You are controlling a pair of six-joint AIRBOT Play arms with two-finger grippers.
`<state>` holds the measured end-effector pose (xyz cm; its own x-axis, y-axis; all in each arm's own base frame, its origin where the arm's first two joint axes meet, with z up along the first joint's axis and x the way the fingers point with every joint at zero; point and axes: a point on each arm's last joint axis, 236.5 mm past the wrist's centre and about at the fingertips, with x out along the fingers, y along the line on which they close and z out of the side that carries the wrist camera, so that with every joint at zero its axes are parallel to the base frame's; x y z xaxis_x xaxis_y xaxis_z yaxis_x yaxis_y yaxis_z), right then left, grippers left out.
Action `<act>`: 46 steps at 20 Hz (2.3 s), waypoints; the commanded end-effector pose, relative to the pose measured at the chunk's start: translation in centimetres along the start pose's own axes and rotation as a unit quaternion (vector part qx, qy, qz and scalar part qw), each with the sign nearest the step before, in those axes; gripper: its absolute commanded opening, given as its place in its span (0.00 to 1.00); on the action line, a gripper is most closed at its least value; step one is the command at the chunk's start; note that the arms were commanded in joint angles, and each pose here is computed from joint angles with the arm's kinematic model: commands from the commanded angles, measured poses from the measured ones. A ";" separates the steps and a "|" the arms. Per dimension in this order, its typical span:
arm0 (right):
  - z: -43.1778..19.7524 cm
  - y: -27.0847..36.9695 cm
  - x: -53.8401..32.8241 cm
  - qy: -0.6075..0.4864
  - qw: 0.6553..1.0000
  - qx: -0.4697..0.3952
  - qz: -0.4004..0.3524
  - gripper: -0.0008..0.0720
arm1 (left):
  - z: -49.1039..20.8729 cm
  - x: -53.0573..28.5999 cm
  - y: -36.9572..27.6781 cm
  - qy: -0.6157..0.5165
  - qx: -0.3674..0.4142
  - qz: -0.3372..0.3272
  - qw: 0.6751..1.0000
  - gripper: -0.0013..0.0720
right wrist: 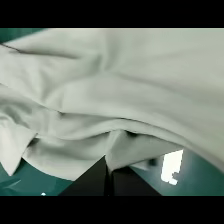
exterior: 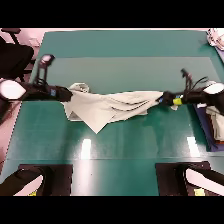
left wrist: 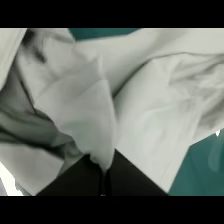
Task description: Fold the shirts.
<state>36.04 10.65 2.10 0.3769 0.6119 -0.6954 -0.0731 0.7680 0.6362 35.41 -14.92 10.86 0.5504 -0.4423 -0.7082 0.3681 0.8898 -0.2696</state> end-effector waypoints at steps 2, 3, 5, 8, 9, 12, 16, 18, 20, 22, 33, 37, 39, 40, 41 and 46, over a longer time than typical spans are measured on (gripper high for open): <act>6.6 10.9 -11.5 -0.164 0.978 -0.128 0.027 0.03 | 7.9 -11.6 -1.6 -0.142 0.089 0.057 0.984 0.05; 7.6 13.1 -14.8 -0.209 0.966 -0.149 0.027 0.03 | 9.9 -15.3 -2.0 -0.188 0.107 0.078 0.973 0.05; 8.7 17.0 -21.9 -0.299 0.936 -0.185 0.019 0.03 | 13.0 -23.8 -2.3 -0.281 0.124 0.134 0.942 0.05; 7.7 21.5 -31.3 -0.410 0.881 -0.236 -0.014 0.03 | 14.8 -35.6 -2.4 -0.388 0.140 0.217 0.885 0.05; 6.9 22.7 -33.8 -0.440 0.862 -0.249 -0.029 0.03 | 14.7 -38.7 -2.9 -0.414 0.143 0.230 0.869 0.05; 4.3 25.6 -40.0 -0.520 0.801 -0.281 -0.092 0.03 | 14.3 -43.8 -4.5 -0.459 0.144 0.230 0.846 0.05; 2.0 28.0 -43.8 -0.576 0.734 -0.323 -0.161 0.03 | 14.1 -47.0 -6.1 -0.492 0.145 0.217 0.830 0.05; 1.9 28.1 -43.7 -0.574 0.733 -0.327 -0.162 0.03 | 14.1 -47.0 -6.3 -0.493 0.145 0.212 0.831 0.05; 2.1 27.9 -43.6 -0.573 0.734 -0.326 -0.161 0.03 | 14.1 -47.0 -6.3 -0.494 0.145 0.212 0.830 0.05; 2.0 28.1 -43.8 -0.576 0.732 -0.326 -0.161 0.03 | 14.3 -47.2 -6.7 -0.502 0.146 0.204 0.828 0.05; -0.9 31.6 -46.6 -0.627 0.654 -0.378 -0.190 0.03 | 15.7 -49.0 -13.0 -0.571 0.199 0.095 0.791 0.05; 2.3 25.2 -42.2 -0.569 0.731 -0.329 -0.183 0.03 | 17.0 -39.5 -9.5 -0.451 0.190 0.112 0.865 0.05; 3.9 19.4 -37.6 -0.513 0.797 -0.271 -0.166 0.03 | 16.3 -31.6 -6.9 -0.340 0.179 0.111 0.917 0.05; 4.5 16.6 -35.3 -0.487 0.828 -0.232 -0.153 0.03 | 15.6 -27.9 -5.2 -0.286 0.170 0.117 0.936 0.05; 4.9 13.8 -32.9 -0.458 0.858 -0.187 -0.137 0.03 | 15.0 -24.7 -3.7 -0.244 0.157 0.124 0.949 0.05; 5.7 5.0 -22.0 -0.303 0.947 -0.072 -0.075 0.03 | 11.4 -11.7 3.6 -0.092 0.099 0.166 0.977 0.05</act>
<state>30.42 -0.73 29.87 0.9407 0.1959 -0.2769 -0.0996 0.9399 0.3266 35.97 -8.55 33.18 0.8661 -0.2309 -0.4434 0.3064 0.9460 0.1058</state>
